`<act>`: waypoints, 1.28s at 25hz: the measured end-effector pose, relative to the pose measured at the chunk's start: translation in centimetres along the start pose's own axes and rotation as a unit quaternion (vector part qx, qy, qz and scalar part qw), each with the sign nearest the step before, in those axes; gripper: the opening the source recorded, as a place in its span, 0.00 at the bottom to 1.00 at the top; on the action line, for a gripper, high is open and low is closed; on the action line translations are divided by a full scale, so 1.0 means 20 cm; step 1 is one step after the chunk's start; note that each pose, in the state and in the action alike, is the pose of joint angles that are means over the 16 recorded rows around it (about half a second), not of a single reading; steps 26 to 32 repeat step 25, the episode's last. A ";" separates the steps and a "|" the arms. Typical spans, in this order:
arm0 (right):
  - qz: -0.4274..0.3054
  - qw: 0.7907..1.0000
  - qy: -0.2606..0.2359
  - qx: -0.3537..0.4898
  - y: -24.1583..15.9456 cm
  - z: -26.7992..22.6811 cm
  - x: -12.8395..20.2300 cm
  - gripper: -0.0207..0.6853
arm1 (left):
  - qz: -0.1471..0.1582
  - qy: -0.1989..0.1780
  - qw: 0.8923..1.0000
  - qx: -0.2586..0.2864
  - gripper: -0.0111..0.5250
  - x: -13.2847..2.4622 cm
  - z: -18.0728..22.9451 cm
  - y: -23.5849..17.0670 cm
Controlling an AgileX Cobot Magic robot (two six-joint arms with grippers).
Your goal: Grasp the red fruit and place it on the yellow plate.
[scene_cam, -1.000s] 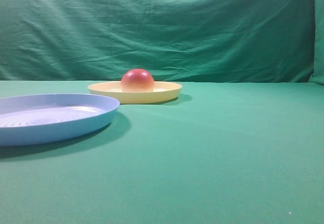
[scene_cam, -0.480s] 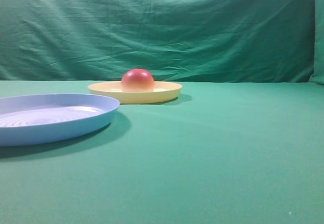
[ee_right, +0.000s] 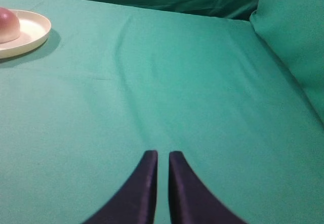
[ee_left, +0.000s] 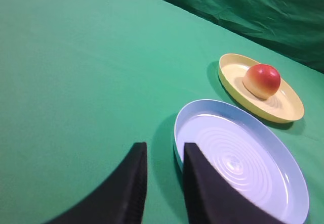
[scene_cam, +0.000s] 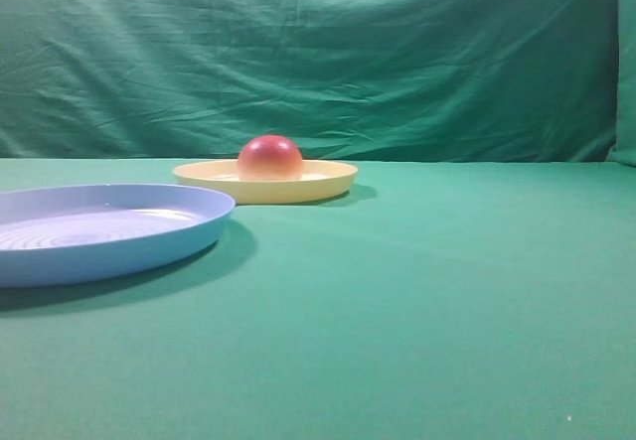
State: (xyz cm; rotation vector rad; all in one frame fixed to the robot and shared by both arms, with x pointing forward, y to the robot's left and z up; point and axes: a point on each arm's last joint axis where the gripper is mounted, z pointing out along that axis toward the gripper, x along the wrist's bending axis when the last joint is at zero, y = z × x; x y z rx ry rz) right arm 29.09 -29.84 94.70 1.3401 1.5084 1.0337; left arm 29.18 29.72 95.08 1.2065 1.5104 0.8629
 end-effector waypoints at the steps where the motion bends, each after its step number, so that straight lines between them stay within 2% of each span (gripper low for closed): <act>1: 0.000 1.000 -0.001 0.000 0.00 0.00 0.00 0.10 | 0.000 0.000 1.000 0.000 0.31 0.00 0.00 0.00; 32: 0.000 1.000 -0.009 0.001 0.00 0.00 -0.01 0.10 | 0.000 0.000 1.000 0.000 0.31 0.00 0.00 0.00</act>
